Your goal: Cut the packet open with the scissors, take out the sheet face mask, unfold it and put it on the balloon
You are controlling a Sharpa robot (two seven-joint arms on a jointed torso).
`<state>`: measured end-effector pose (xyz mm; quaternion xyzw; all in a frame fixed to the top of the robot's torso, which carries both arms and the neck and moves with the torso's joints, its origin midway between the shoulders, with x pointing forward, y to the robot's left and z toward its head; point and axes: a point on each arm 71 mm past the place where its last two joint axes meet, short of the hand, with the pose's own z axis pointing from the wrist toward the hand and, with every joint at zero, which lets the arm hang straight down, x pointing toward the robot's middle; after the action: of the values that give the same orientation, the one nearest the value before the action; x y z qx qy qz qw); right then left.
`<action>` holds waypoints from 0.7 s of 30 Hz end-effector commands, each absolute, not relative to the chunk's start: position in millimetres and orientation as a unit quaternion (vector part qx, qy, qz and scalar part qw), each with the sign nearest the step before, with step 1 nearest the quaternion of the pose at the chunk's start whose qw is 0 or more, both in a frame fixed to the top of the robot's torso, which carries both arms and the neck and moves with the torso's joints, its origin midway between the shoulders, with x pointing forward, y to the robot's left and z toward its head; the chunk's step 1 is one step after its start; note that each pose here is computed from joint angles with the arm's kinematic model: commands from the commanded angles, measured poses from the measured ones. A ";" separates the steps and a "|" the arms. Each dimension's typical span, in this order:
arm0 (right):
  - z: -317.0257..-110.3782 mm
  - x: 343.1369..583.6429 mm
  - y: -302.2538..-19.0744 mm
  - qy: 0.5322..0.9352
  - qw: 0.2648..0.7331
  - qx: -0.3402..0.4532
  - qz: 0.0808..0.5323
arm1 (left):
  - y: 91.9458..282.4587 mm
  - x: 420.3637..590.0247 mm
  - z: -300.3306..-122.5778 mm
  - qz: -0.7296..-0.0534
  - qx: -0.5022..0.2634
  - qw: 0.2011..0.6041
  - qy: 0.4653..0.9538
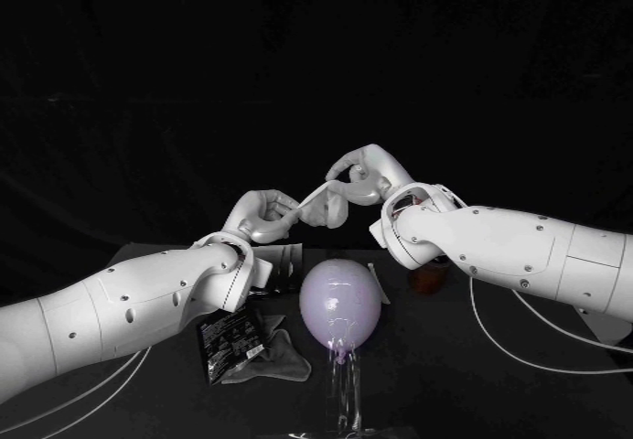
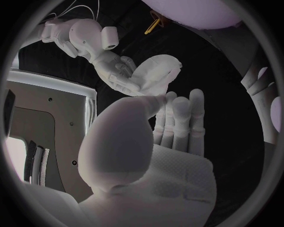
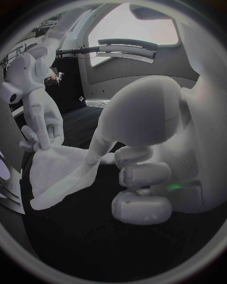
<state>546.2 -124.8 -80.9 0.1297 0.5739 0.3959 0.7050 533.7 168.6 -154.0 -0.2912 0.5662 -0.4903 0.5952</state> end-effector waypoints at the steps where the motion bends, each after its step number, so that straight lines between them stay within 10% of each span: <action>1: -81.2 545.8 -125.5 0.582 0.702 0.113 0.395 | 171.8 533.5 -151.1 -0.492 -0.296 0.600 0.557; 21: -90.5 548.3 -136.8 0.606 0.699 0.092 0.367 | 183.3 536.5 -139.7 -0.491 -0.295 0.605 0.554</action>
<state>547.6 -135.0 -89.9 0.1029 0.5989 0.3761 0.6995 535.6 181.8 -141.8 -0.2940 0.5552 -0.4899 0.6045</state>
